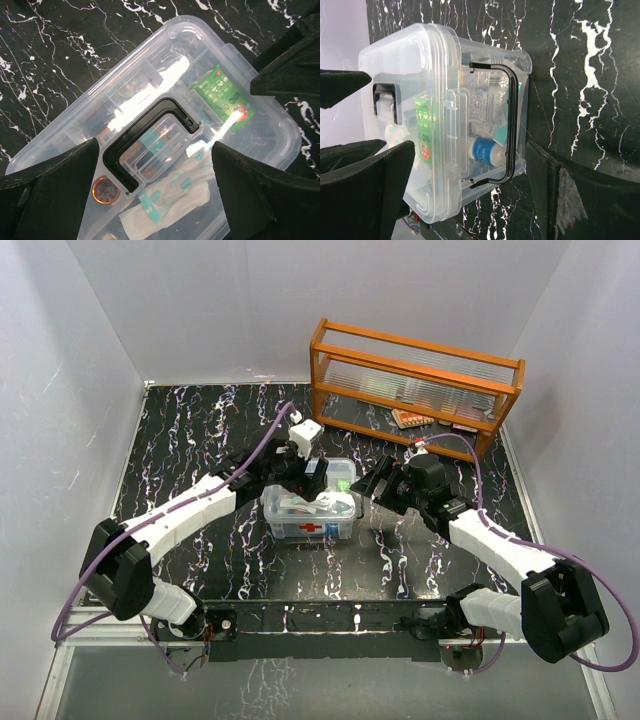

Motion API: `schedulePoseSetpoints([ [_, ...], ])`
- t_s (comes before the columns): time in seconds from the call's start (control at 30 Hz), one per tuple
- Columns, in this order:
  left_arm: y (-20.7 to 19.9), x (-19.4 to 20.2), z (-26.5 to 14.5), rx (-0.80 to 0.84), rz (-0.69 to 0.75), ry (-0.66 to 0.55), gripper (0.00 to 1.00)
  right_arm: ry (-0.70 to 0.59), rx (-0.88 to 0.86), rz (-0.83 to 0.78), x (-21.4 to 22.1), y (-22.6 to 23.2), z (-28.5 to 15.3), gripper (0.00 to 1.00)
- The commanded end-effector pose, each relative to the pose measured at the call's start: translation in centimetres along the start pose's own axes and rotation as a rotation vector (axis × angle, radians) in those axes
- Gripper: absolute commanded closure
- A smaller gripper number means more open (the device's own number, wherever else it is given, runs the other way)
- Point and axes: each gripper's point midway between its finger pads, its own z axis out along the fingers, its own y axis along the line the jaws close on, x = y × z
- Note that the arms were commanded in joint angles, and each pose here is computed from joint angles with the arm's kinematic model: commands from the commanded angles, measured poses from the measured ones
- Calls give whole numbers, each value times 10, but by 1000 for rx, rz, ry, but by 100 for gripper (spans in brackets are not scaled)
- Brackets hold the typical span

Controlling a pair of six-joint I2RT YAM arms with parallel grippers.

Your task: Organize the medicine kit

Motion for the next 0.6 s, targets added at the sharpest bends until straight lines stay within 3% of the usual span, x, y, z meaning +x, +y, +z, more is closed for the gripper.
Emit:
schedulePoseSetpoints([
  [0.0, -2, -4, -7, -10, 116, -42, 4, -54, -139, 10, -11, 24, -2, 7],
  [0.33, -7, 20, -2, -54, 246, 3, 4, -36, -193, 95, 9, 12, 5, 2],
  [0.57, -8, 37, 1, -56, 203, 55, 5, 11, -257, 97, 17, 21, 7, 2],
])
